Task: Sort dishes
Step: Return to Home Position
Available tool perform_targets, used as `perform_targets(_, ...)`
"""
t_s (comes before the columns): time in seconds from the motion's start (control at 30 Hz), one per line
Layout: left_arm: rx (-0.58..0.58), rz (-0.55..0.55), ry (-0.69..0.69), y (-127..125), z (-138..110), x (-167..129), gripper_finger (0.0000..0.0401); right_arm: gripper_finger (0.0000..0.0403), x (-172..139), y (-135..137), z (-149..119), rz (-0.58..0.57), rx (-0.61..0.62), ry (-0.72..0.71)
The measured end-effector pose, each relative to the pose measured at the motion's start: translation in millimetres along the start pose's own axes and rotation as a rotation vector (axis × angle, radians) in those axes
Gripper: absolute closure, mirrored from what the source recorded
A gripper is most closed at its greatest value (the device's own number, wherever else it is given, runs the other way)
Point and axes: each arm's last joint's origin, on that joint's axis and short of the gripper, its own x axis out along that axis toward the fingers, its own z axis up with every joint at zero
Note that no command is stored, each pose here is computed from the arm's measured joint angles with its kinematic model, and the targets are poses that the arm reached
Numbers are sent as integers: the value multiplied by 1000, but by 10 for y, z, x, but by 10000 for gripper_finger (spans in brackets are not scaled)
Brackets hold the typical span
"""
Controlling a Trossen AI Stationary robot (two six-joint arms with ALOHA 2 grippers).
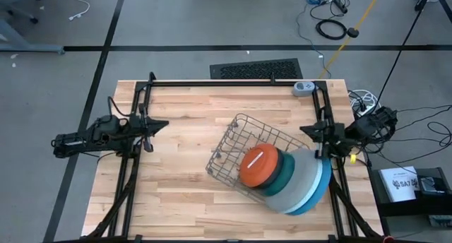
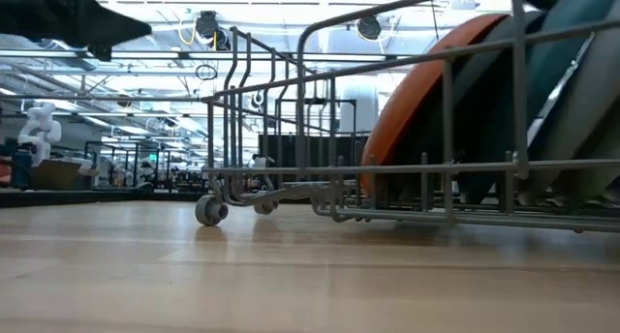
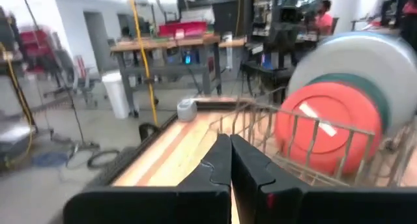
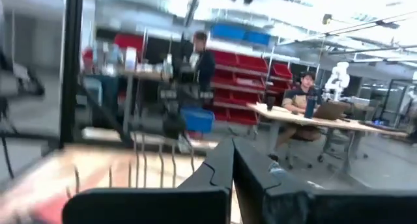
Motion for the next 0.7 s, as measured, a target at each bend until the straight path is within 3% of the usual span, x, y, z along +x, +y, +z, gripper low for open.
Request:
perform_targets(0.1,-13,5,61,-2,-86,13,401,403,-12,-32,65,-12,-59,-45)
perform_targets(0.23,-35,13,62,2,-104,21,401,403,-78,-215,406,-161,13,-190)
perform_targets(0.37,-33,15,59,3,-101,21,401,403,-64,-209,190,-355,-46,77)
perform_targets(0.43,-32,15,59,3,-101,21,401,403,-65,-174,82,-319,-27,144)
perform_targets(0.53,-29,11,54,0,-109,28,401,403,-49,-133,69,-213,19,111)
perform_targets(0.7,-31,-33,79,-38,-276,90,401,403,-22,-70,-6,-140,52,82)
